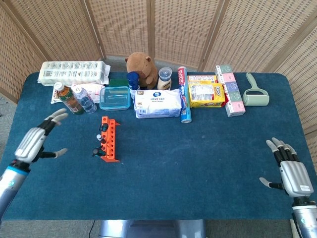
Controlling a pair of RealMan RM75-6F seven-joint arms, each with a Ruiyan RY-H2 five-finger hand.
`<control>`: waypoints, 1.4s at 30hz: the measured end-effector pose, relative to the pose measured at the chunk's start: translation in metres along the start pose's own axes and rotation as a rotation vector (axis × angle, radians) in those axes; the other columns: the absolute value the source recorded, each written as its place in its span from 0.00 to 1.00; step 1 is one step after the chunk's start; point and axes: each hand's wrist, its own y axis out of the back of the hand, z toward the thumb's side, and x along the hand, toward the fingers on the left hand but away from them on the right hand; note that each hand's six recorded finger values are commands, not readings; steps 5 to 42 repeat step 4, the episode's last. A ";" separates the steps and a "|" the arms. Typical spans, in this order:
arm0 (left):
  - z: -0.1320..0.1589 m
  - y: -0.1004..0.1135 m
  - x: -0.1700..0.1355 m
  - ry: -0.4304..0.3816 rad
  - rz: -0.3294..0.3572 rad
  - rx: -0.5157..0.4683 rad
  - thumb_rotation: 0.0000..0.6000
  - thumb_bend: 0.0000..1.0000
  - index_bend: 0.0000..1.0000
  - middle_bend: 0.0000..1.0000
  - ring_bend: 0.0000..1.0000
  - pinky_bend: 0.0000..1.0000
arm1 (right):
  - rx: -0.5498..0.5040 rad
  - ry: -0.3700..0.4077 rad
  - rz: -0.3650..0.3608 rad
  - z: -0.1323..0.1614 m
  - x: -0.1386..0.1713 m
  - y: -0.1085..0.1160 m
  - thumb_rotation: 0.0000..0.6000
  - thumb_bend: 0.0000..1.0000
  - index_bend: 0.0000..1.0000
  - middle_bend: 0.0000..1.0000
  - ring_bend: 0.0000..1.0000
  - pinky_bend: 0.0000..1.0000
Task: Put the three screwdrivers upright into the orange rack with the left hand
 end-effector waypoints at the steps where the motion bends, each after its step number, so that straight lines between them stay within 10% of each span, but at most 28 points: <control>1: -0.004 0.001 -0.014 0.024 0.024 0.056 1.00 0.17 0.00 0.00 0.00 0.22 | 0.002 -0.001 -0.006 0.000 0.000 0.001 1.00 0.02 0.00 0.03 0.02 0.01; 42: -0.012 0.003 -0.045 0.087 0.072 0.153 1.00 0.17 0.00 0.00 0.00 0.22 | 0.014 -0.006 -0.025 0.000 0.000 0.004 1.00 0.02 0.00 0.03 0.02 0.01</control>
